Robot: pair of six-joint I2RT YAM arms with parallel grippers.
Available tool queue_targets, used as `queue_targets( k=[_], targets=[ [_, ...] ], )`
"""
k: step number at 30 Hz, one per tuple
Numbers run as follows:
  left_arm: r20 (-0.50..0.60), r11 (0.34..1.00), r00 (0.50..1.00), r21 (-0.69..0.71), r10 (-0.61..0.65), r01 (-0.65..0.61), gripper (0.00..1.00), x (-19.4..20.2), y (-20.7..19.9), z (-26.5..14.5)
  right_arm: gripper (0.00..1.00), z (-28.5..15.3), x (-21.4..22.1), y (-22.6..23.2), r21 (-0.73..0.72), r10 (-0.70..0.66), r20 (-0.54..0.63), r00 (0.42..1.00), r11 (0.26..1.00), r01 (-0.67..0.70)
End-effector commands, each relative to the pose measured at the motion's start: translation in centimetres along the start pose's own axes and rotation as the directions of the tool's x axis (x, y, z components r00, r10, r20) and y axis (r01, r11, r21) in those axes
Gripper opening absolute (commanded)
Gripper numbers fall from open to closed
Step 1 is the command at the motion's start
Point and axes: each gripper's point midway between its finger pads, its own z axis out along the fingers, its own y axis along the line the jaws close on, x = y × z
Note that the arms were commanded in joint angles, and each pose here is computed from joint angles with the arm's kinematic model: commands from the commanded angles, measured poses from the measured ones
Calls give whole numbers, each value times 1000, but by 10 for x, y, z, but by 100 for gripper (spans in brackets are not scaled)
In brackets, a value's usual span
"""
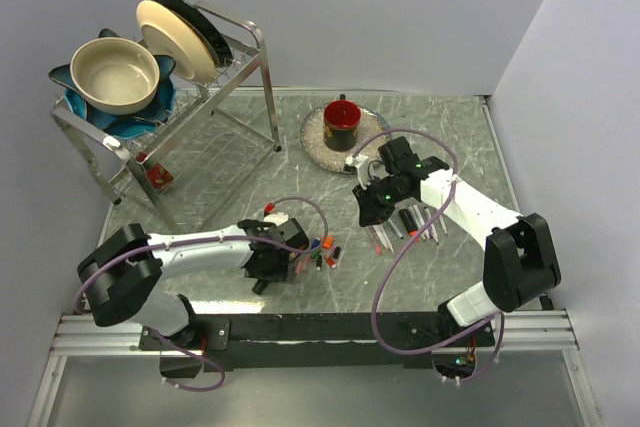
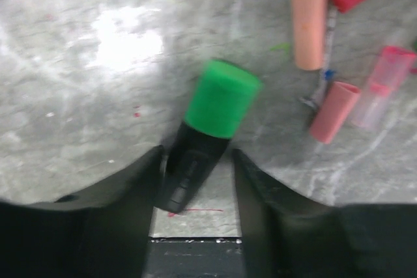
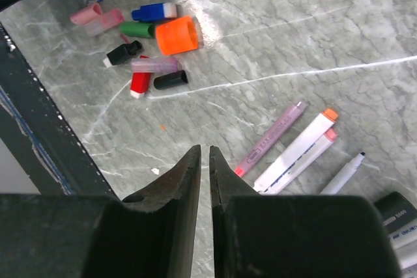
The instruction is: Open the pen caps
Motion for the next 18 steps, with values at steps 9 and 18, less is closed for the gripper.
queue_targets(
  k=[9,18],
  targets=[
    [-38,999,999,45,-21,23,9,17,-5,16,17,-17,-13,10,-34,-39,70,997,999,42],
    [243,933,953,348,-181,88,1,-51,-38,-54,20,-35,-25,39,-125,-133,173,976,980,156]
  ],
)
